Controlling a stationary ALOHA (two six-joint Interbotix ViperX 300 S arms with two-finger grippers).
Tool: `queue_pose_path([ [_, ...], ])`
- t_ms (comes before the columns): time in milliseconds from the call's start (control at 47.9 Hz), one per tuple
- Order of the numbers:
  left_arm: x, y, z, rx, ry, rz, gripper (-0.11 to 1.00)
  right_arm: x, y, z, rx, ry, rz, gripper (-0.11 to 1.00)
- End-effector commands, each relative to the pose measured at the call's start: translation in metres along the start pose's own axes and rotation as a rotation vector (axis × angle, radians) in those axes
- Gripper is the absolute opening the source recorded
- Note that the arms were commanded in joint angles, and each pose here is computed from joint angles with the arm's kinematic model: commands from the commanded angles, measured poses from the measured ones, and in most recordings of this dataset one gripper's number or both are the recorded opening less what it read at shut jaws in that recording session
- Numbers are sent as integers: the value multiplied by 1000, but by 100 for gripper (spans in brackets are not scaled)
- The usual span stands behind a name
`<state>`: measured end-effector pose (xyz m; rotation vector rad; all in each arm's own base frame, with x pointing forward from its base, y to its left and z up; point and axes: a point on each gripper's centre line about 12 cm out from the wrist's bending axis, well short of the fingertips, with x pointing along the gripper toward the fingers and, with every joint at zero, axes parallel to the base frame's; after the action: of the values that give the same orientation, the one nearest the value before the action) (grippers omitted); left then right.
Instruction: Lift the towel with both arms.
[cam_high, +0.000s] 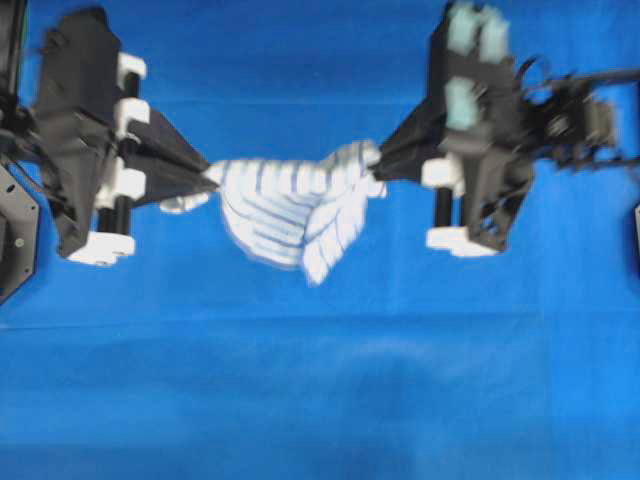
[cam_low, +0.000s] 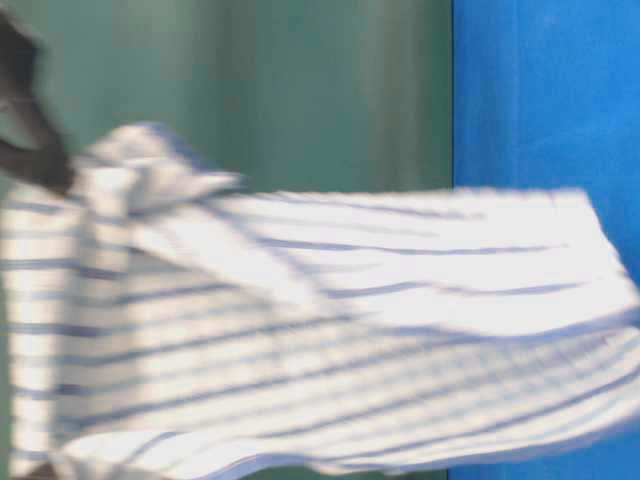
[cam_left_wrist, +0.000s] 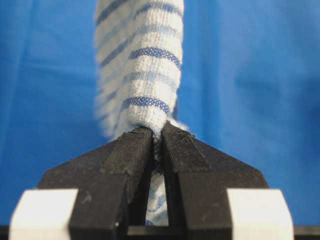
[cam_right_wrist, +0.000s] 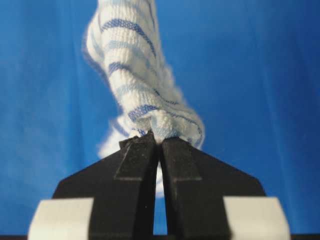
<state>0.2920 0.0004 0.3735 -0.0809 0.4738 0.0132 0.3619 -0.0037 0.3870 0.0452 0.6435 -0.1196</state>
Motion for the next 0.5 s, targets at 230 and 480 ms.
queue_pose_path([
  [230,-40,7,60,-14,-98,31,3,-63,-9,49,12,-93,-32,3],
  [480,-49,7,73,-8,-126,32,3,-77,-10,58,20,-110,-34,3],
])
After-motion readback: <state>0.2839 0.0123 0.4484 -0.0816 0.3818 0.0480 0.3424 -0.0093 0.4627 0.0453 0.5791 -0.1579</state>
